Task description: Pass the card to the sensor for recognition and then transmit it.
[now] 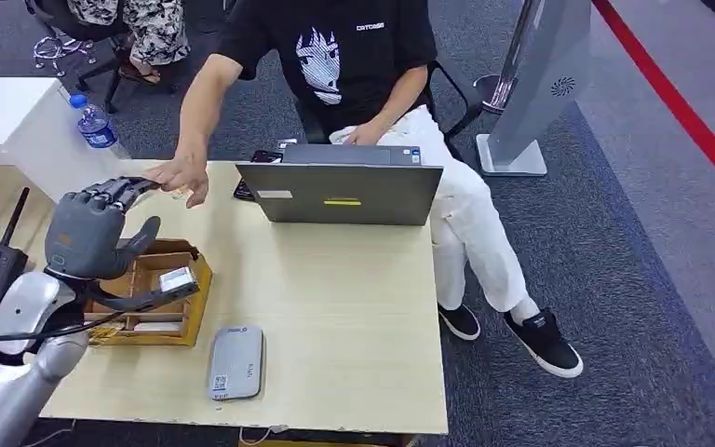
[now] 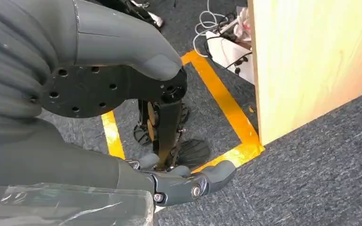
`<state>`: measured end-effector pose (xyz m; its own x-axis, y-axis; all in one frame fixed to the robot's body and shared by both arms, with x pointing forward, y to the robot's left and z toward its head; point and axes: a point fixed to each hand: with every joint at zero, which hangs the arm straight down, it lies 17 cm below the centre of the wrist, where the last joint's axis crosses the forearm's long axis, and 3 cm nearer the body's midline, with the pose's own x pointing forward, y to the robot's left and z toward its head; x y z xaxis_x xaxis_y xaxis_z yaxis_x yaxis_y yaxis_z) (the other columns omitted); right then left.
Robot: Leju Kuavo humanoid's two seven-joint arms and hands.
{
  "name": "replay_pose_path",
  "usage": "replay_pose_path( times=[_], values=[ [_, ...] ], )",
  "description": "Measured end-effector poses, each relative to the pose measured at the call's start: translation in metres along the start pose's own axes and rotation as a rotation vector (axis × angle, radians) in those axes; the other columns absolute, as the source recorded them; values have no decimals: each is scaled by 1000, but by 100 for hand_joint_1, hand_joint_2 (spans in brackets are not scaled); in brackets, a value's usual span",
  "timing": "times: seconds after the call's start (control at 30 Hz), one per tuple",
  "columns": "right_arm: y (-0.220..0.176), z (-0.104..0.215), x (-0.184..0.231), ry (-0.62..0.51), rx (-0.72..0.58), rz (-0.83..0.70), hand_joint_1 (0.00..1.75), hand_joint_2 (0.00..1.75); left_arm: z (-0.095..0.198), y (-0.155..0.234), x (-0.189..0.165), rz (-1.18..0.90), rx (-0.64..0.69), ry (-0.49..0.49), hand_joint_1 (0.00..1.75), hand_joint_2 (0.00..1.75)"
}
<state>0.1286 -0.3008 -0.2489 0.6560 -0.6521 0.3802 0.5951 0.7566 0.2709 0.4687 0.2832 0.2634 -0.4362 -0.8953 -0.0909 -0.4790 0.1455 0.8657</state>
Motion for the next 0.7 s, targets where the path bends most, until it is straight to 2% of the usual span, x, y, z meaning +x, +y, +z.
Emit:
replay_pose_path(
  times=[0.23, 0.43, 0.57, 0.7],
  values=[
    [-1, 0, 0, -2, -14, -30, 0, 175, 28, 44, 15, 115, 231, 24, 0, 175],
    [-1, 2, -8, 27, -35, -64, 0, 175, 60, 80, 22, 297, 356, 73, 0, 175],
    [-2, 4, -11, 36, -47, -75, 0, 175, 84, 95, 13, 399, 405, 125, 0, 175],
    [-5, 6, -13, 44, -69, -89, 0, 175, 111, 96, -11, 496, 424, 219, 0, 175]
  ],
)
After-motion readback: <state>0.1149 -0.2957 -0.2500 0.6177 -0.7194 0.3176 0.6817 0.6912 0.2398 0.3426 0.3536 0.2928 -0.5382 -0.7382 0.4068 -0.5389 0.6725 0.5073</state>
